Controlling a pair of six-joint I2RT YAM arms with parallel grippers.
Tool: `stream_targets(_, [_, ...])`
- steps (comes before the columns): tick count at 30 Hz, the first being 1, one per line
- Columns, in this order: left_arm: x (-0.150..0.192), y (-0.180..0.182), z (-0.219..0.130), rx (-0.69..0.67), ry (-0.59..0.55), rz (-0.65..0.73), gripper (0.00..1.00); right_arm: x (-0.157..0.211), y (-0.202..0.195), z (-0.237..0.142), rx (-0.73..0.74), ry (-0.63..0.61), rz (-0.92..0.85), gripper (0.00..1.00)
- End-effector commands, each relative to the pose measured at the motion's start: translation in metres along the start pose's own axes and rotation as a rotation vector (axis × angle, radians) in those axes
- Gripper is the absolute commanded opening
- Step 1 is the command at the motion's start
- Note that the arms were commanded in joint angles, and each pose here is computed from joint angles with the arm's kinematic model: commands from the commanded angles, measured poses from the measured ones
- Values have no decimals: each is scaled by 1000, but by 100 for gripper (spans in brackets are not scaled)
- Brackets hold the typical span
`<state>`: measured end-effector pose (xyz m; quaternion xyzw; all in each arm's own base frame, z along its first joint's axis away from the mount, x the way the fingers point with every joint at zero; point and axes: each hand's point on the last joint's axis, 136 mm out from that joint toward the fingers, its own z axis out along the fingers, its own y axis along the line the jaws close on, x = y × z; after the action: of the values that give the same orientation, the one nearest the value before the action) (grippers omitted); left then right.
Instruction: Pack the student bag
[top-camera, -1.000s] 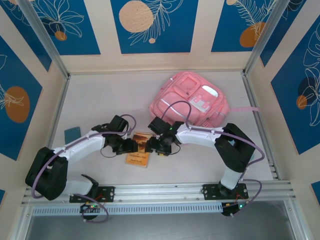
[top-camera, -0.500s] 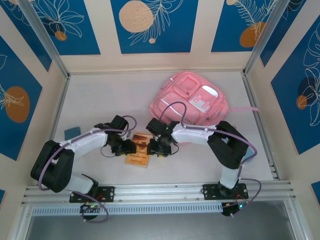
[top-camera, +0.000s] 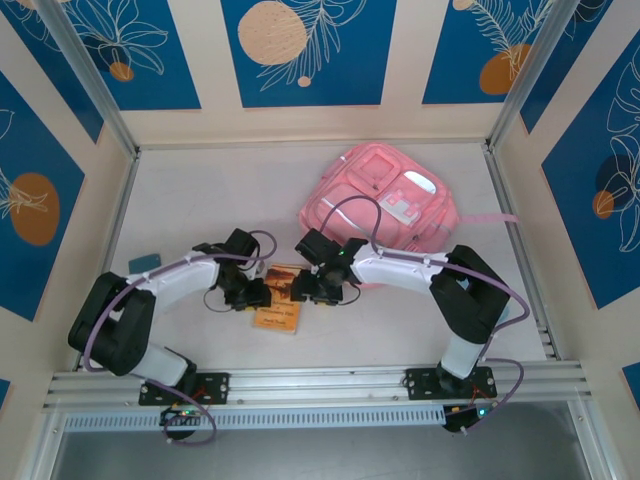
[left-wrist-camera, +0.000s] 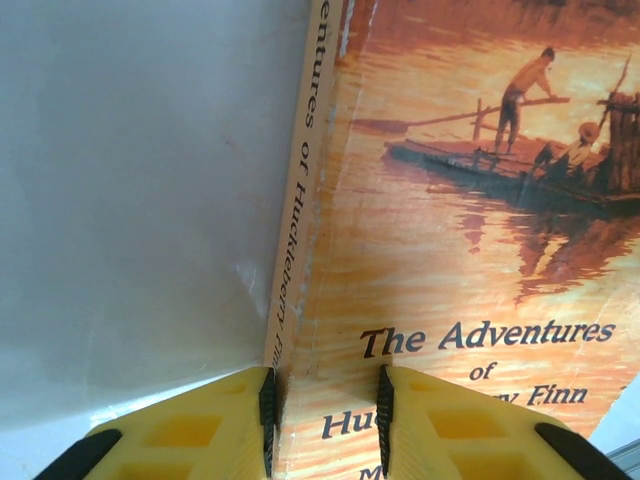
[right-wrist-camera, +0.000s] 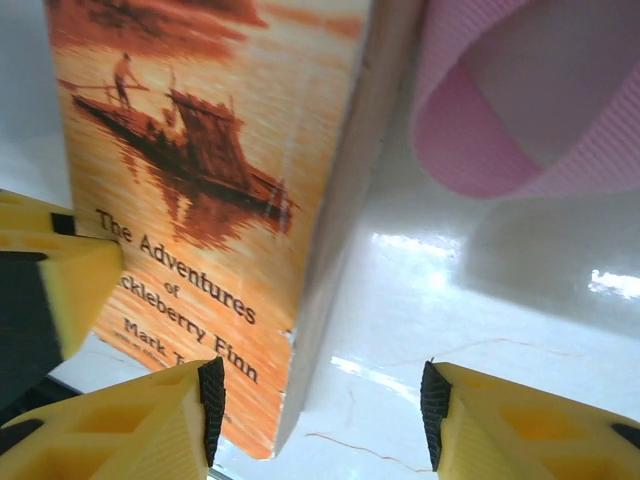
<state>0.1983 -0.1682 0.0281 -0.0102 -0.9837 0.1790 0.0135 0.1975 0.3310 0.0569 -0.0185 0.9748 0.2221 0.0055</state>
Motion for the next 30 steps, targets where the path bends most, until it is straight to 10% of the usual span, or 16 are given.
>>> stream_targets(1, [3,16,6,-81,19,-3,31,0,3,2,-28,11,31,57])
stream_targets(30, [5,12,15,-46,23,-31,21,-9,46,5,-154,91,1,14])
